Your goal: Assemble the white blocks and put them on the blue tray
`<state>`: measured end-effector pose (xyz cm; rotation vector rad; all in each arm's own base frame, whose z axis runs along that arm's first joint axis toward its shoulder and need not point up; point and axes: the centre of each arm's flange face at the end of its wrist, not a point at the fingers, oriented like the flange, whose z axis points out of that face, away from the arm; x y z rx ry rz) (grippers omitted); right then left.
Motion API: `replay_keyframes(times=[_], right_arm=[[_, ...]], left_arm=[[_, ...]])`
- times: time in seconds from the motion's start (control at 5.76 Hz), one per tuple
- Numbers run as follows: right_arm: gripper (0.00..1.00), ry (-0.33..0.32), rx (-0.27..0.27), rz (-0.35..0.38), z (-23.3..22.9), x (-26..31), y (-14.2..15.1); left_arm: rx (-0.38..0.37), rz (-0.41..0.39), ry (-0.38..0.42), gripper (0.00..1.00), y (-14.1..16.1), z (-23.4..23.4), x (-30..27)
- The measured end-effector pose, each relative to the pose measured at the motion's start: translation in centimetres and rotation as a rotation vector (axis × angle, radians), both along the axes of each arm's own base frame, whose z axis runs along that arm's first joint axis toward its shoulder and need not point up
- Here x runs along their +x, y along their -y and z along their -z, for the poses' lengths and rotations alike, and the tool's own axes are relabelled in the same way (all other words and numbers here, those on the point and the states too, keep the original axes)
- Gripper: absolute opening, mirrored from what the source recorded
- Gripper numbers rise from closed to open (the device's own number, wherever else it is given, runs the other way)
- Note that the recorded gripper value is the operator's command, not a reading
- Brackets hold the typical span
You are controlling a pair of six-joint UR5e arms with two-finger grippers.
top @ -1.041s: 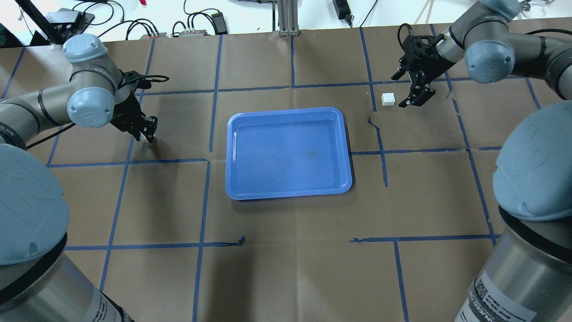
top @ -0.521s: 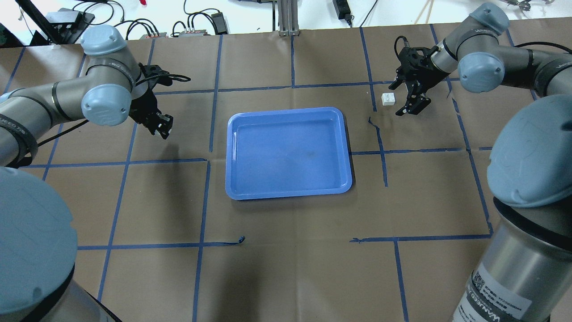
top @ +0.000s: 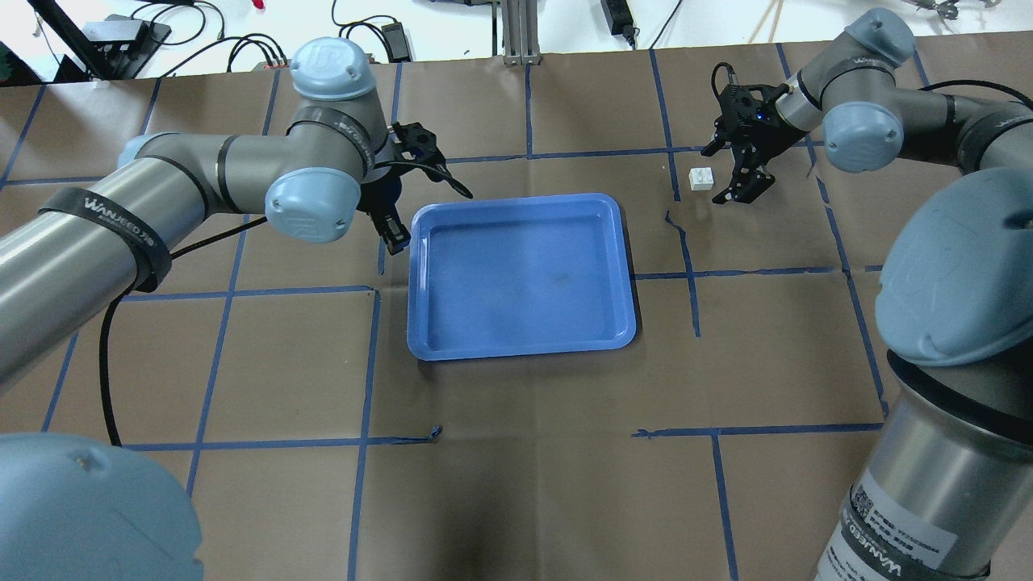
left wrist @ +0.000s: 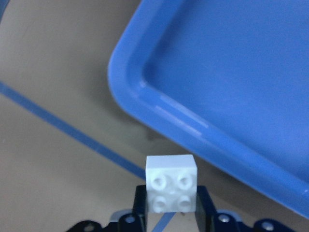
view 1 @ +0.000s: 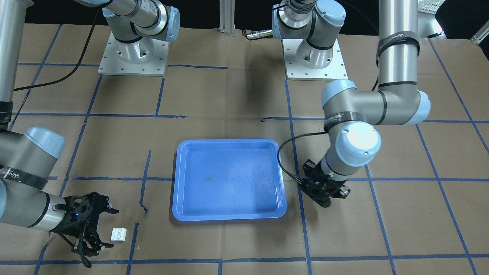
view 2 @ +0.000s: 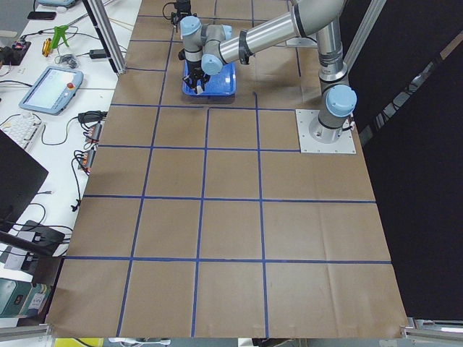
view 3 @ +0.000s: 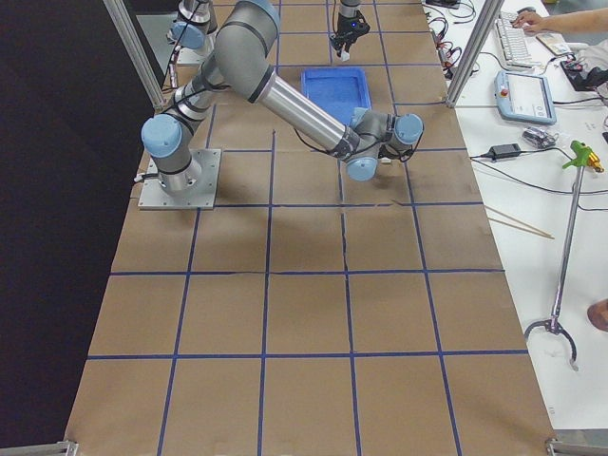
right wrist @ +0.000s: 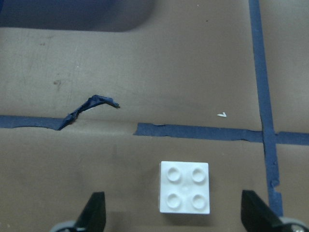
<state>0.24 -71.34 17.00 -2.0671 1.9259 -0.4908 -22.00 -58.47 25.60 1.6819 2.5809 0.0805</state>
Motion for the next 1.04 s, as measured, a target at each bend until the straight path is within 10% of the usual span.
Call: replay_keyframes(times=[0.52, 1.04], right_arm=[[0.46, -0.007, 0.011, 0.000, 0.3, -0.1, -0.1], [0.27, -0.013, 0.004, -0.002, -0.2, -0.2, 0.0]], left_arm=[[0.030, 0.366, -0.027, 0.17, -4.3, 0.2, -8.3], [0.095, 0.326, -0.028, 0.22, -6.7, 6.2, -13.7]])
